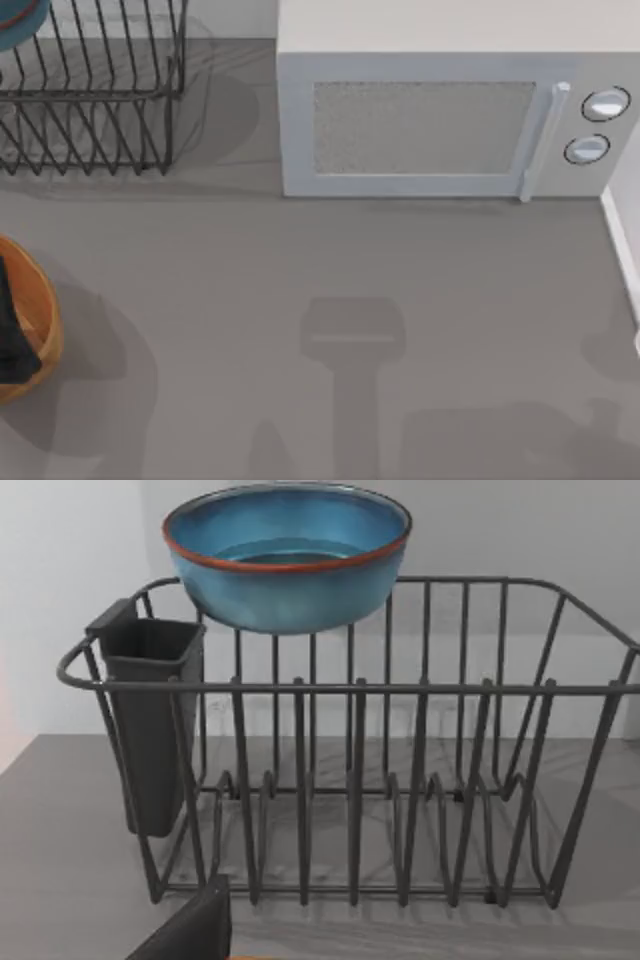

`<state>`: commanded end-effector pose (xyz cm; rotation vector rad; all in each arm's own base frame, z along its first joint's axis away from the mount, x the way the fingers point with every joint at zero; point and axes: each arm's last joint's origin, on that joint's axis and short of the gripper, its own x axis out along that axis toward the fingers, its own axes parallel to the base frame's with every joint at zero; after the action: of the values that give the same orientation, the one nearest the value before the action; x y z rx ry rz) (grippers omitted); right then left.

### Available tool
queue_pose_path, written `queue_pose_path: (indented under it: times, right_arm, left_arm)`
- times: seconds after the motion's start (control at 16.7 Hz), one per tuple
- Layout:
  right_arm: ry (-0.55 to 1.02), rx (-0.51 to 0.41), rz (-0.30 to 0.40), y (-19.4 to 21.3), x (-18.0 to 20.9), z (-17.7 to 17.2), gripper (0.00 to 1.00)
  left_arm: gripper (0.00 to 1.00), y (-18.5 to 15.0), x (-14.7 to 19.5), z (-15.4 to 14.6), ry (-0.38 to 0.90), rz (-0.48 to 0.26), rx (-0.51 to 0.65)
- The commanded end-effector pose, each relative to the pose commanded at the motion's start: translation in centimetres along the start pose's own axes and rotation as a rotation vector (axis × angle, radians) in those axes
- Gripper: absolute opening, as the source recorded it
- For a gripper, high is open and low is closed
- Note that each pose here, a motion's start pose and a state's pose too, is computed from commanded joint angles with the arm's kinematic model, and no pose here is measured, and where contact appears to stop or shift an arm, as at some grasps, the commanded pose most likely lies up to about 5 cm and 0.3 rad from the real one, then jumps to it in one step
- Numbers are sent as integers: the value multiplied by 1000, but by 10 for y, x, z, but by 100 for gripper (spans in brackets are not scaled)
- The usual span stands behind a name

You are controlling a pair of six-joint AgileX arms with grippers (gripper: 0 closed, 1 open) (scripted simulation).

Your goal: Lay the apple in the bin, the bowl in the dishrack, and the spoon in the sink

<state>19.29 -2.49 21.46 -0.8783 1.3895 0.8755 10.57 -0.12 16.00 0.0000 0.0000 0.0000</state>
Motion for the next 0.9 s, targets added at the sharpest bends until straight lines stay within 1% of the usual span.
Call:
queue_pose_path:
  times: [0.24,0.42,0.66,0.9]
  right_arm:
    - [2,0,6,-2,0,1,0]
    - [9,-2,26,-21,-8,6,0]
    - [23,-12,69,-76,-26,22,0]
    - [23,-24,74,-154,-42,46,0]
  left_arm:
    - [100,0,0,0,0,0,0]
    - [100,0,0,0,0,0,0]
    - [100,0,0,0,0,0,0]
    - [100,0,0,0,0,0,0]
